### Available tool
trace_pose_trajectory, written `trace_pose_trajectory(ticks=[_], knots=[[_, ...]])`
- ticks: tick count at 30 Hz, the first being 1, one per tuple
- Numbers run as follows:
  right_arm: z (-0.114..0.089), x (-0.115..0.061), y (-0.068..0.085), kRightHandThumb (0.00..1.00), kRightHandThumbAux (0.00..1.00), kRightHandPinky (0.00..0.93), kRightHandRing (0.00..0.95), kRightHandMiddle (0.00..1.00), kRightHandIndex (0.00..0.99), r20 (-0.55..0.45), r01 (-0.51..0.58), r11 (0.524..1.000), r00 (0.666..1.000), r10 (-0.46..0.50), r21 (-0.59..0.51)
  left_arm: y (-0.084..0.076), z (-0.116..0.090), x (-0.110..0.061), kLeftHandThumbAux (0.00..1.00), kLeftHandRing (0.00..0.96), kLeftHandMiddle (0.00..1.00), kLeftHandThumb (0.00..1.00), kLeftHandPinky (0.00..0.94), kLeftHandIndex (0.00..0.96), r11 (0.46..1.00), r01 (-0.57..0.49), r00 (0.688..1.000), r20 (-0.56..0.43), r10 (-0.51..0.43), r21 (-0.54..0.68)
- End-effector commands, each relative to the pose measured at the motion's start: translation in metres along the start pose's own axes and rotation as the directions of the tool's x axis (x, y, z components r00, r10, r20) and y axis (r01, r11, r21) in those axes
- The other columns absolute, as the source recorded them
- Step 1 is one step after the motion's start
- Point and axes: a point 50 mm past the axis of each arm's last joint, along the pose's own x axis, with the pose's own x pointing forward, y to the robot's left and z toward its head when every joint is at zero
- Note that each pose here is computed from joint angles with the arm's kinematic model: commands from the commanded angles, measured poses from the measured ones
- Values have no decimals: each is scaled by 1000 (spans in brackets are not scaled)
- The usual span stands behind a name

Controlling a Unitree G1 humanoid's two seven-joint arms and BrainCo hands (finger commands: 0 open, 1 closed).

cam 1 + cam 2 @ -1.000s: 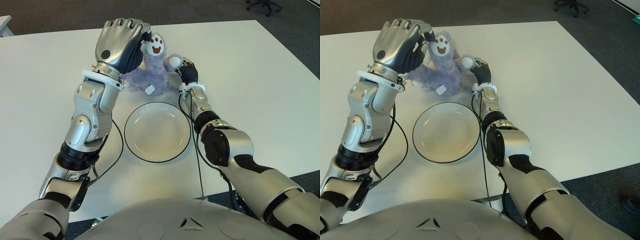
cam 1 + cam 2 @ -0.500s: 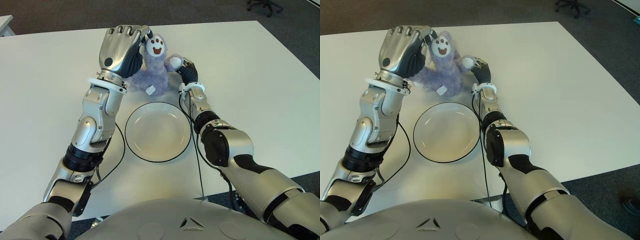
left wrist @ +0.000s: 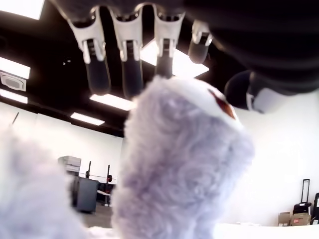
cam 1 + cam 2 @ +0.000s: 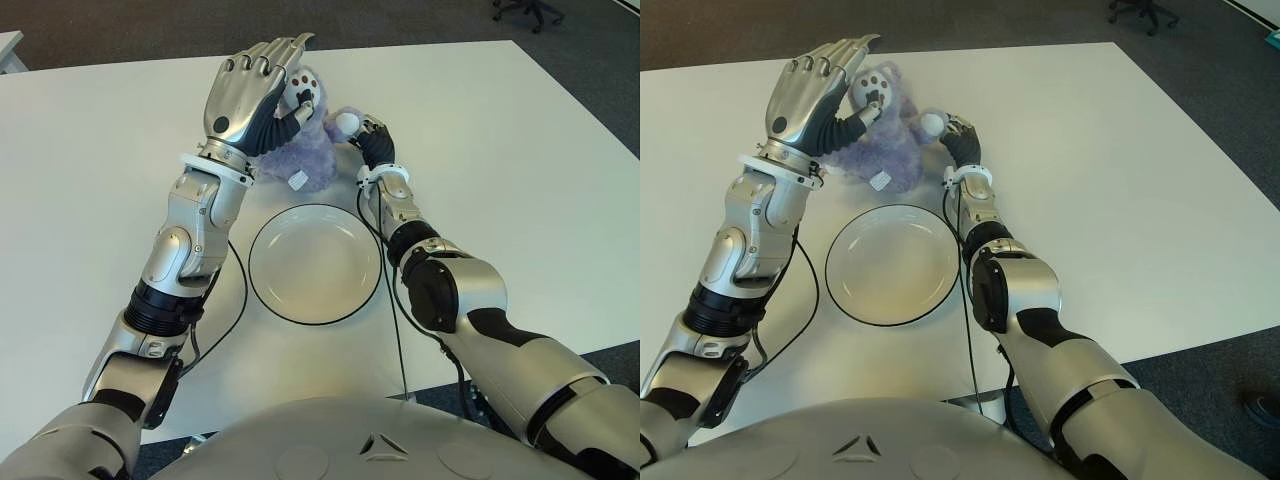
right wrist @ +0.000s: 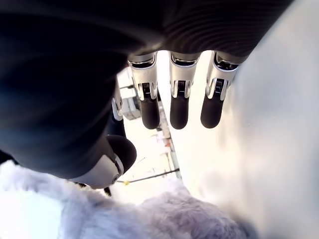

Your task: Put the doll into the plate.

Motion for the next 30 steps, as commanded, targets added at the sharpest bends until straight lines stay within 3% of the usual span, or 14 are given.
trace_pose_trajectory(ticks=[1, 11, 18, 30], knots=[[-23, -9, 18, 705, 729, 154, 120, 146, 402, -81, -21, 1000, 996, 22, 20, -3, -6, 1, 320, 199, 138, 564, 261, 15, 1000, 6, 1000, -9, -6, 2], [-22, -9, 18, 709, 729, 188, 150, 161, 403, -79, -11, 1000, 997, 13, 27, -6, -10, 4, 294, 160, 89, 547, 249, 1, 1000, 26, 1000, -9, -26, -2], [-22, -8, 17, 714, 728, 218, 181, 177, 404, -82, -3, 999, 997, 6, 36, -11, -12, 6, 306, 139, 68, 581, 250, 0, 998, 5, 999, -36, -7, -68], [-23, -8, 15, 714, 728, 143, 171, 193, 405, -85, -3, 998, 996, 8, 63, -15, -12, 8, 331, 137, 81, 599, 224, 0, 995, 0, 998, -69, -7, -102]])
